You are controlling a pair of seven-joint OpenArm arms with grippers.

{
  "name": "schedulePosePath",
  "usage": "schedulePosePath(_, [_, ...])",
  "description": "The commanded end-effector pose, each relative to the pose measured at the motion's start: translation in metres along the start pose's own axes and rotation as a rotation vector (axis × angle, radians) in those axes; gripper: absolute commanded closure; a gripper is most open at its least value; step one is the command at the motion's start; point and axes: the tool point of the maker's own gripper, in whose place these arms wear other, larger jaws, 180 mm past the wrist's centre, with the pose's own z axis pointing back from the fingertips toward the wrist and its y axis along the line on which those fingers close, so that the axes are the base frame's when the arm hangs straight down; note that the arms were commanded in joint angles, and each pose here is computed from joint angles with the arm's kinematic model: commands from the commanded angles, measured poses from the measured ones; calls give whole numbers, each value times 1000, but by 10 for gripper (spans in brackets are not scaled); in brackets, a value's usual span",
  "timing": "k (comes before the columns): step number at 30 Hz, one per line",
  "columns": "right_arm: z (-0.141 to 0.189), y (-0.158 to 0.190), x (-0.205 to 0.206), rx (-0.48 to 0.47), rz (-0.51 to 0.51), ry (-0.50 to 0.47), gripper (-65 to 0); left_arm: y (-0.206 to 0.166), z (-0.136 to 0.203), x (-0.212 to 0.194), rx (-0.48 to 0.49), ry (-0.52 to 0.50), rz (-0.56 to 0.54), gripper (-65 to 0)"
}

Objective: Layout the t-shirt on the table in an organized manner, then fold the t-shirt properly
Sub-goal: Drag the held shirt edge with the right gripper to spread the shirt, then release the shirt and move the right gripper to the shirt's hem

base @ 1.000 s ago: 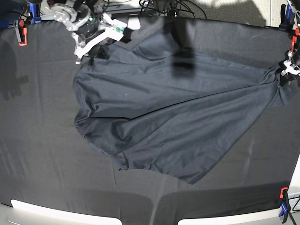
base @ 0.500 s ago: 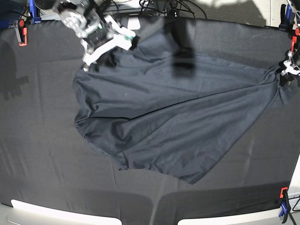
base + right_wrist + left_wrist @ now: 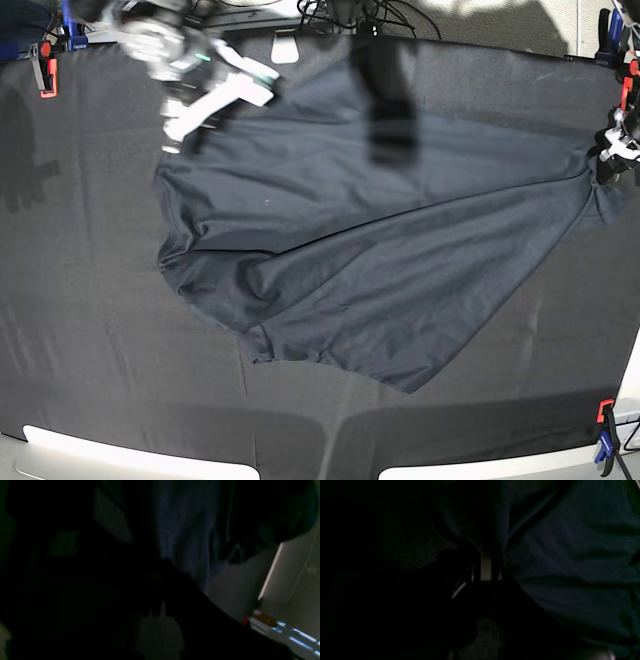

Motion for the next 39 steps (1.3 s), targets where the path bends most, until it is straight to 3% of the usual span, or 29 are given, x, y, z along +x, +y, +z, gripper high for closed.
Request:
schedulePosePath(1, [7, -10, -8, -28, 23, 13, 0, 2, 5, 14, 2, -15, -31, 0])
schedulePosePath(9, [35, 2, -44, 22, 162, 86, 0, 5, 11, -5, 10, 53, -34, 0])
schedulePosePath(16, [38, -9, -63, 6, 212, 122, 0, -7, 45, -26, 20, 102, -121, 0])
schedulePosePath(23, [43, -20, -87, 5, 291, 175, 0, -23, 70, -17, 55, -5, -120, -4])
schedulePosePath(28, [44, -14, -94, 38, 258, 208, 0, -28, 72, -13, 53, 1, -137, -215])
schedulePosePath(30, [46, -11, -103, 59, 237, 256, -107, -31, 72, -14, 50, 14, -149, -265])
schedulePosePath(33, [51, -12, -116, 64, 230, 333, -231, -36, 73, -14, 47, 45, -179, -267])
schedulePosePath(39, [48, -31, -119, -8, 181, 338, -238, -39, 80, 9, 146, 42, -329, -267])
